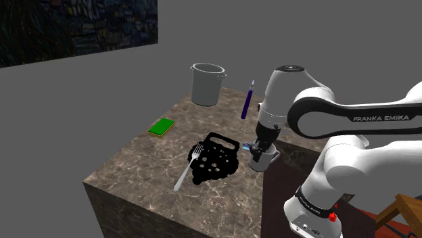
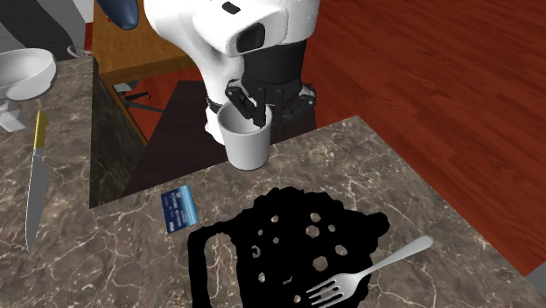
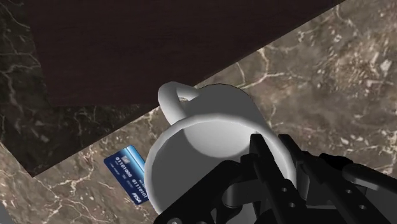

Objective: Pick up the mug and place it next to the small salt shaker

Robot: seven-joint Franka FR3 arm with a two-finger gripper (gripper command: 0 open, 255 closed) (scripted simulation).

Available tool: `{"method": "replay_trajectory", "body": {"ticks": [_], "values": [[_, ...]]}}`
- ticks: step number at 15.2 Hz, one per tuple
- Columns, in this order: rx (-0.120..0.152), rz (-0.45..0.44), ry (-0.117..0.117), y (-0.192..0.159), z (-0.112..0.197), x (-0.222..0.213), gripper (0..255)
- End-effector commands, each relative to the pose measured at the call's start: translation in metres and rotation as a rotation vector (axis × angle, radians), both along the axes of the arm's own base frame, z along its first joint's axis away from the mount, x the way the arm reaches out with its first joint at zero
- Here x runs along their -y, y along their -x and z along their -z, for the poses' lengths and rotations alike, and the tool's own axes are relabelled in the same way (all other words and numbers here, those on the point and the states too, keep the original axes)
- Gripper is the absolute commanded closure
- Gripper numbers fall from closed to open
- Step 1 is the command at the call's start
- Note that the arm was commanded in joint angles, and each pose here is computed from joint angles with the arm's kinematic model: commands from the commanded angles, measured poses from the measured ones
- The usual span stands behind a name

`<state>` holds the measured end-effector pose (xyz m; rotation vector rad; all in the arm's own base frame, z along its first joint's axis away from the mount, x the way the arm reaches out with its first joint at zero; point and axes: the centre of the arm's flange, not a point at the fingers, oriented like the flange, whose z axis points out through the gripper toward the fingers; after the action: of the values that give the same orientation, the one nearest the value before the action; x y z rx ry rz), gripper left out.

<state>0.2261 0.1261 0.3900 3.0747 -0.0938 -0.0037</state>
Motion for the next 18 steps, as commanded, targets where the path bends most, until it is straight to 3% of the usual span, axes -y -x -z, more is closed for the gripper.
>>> {"method": "replay_trajectory", "body": {"ticks": [1,18], "values": [[0.000,0.000,0.000,0.000,-0.011,0.000,255],[0.000,0.000,0.000,0.000,-0.101,0.000,255]]}}
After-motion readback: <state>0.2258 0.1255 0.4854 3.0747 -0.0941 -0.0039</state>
